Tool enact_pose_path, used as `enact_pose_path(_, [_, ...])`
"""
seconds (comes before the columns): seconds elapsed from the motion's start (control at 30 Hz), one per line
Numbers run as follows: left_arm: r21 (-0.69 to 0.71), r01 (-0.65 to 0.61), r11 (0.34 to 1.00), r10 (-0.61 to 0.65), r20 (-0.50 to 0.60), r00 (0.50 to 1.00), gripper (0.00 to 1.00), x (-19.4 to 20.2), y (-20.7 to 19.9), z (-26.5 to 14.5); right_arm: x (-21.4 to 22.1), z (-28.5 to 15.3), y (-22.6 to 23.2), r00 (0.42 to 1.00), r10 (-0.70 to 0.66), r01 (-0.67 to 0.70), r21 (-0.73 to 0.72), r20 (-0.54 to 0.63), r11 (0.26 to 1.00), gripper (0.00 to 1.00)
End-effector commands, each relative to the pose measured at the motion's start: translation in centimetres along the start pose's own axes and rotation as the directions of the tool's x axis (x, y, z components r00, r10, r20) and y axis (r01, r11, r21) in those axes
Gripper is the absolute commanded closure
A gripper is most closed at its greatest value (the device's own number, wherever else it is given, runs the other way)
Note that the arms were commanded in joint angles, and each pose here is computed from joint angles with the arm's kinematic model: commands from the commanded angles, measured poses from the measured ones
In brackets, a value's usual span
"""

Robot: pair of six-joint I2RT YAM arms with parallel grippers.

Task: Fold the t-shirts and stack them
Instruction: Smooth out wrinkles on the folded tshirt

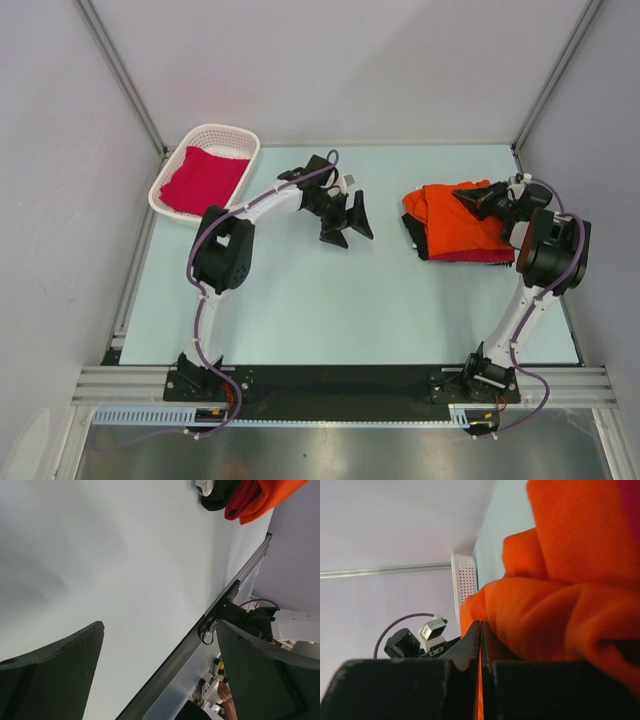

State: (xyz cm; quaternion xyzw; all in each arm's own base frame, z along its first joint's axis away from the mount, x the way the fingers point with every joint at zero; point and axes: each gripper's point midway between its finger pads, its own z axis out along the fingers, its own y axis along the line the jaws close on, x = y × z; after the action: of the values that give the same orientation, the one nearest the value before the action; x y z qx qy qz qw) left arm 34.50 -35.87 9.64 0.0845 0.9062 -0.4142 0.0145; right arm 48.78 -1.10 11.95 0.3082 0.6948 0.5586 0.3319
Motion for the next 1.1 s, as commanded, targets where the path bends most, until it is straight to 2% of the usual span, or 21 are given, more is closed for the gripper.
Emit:
enact_pose_path(0.0, [0.006, -0.067, 0.998, 0.067, 0.038, 0.997, 0.00, 0.0, -1.4, -2.3, -1.1, 1.1, -2.6, 0.999, -0.052, 0.052, 0.020, -0.005, 0.998, 1.00])
enact_pose_path(0.17, [-0.011, -0.064, 0.998, 0.064, 0.026, 0.998, 0.00, 0.5, -0.9, -2.3, -2.7, 2.1, -4.5, 1.000, -0.021, 0.020, 0.025, 0.012, 0.999, 1.00])
enact_pose_path(0.37, [-0.013, -0.067, 0.998, 0.067, 0.025, 0.997, 0.00, 0.5, -0.9, -2.3, -3.4, 2.3, -3.2, 1.000, -0.031, 0.031, -0.001, 0.002, 1.000, 1.00])
enact_pose_path(0.47, [-0.008, -0.065, 0.998, 0.065, 0.022, 0.998, 0.00, 0.4, -1.0, -2.2, -3.4, 1.9, 0.2, 0.999, -0.041, 0.041, -0.078, -0.006, 0.996, 1.00])
enact_pose_path(0.6, [0.009, -0.067, 0.998, 0.067, 0.019, 0.998, 0.00, 0.2, -1.4, -2.2, -2.7, 0.6, 7.7, 0.991, -0.131, 0.125, -0.187, -0.022, 0.974, 1.00])
enact_pose_path(0.73, [0.014, -0.077, 0.997, 0.076, 0.019, 0.997, 0.01, 0.2, -1.4, -2.1, -1.3, -0.2, 13.2, 0.981, -0.191, 0.181, -0.201, -0.031, 0.963, 1.00])
enact_pose_path(0.8, [0.001, -0.092, 0.996, 0.092, 0.032, 0.995, 0.01, 0.3, -1.4, -2.5, 0.2, 0.7, 15.7, 0.952, -0.302, 0.284, -0.210, -0.057, 0.936, 1.00])
enact_pose_path(0.83, [-0.009, -0.115, 0.993, 0.116, 0.043, 0.992, 0.02, 0.1, -1.5, -2.7, 1.4, 0.8, 15.9, 0.960, -0.258, 0.242, -0.143, -0.106, 0.960, 1.00])
enact_pose_path(0.87, [-0.049, -0.122, 0.991, 0.125, 0.060, 0.990, 0.02, -0.1, -1.1, -3.1, 2.3, 1.2, 16.6, 0.949, -0.286, 0.272, -0.115, -0.129, 0.955, 1.00])
enact_pose_path(0.9, [-0.070, -0.143, 0.987, 0.149, 0.085, 0.985, 0.02, -0.3, -1.4, -3.9, 1.5, 1.9, 18.6, 0.868, -0.491, 0.484, -0.092, -0.076, 0.870, 1.00])
enact_pose_path(0.93, [-0.092, -0.167, 0.982, 0.176, 0.101, 0.979, 0.02, -0.5, -1.4, -4.6, 5.1, 2.7, 17.1, 0.884, -0.420, 0.435, 0.031, -0.207, 0.900, 1.00])
enact_pose_path(0.97, [-0.141, -0.175, 0.974, 0.194, 0.129, 0.973, 0.05, -1.0, -1.1, -5.2, 4.3, 3.5, 16.0, 0.854, -0.486, 0.515, 0.174, -0.185, 0.839, 1.00])
enact_pose_path(1.0, [-0.165, -0.186, 0.969, 0.211, 0.146, 0.967, 0.07, -1.2, -1.0, -5.7, 4.3, 3.9, 17.7, 0.782, -0.591, 0.622, 0.205, -0.196, 0.755, 0.98])
enact_pose_path(1.03, [-0.184, -0.207, 0.961, 0.240, 0.179, 0.954, 0.08, -1.4, -1.8, -7.2, 8.4, 4.8, 16.1, 0.763, -0.565, 0.641, 0.258, -0.313, 0.723, 0.93])
enact_pose_path(1.07, [-0.230, -0.204, 0.952, 0.253, 0.207, 0.945, 0.20, -1.8, -1.4, -8.0, 8.5, 5.6, 13.9, 0.751, -0.565, 0.659, 0.343, -0.342, 0.669, 0.87])
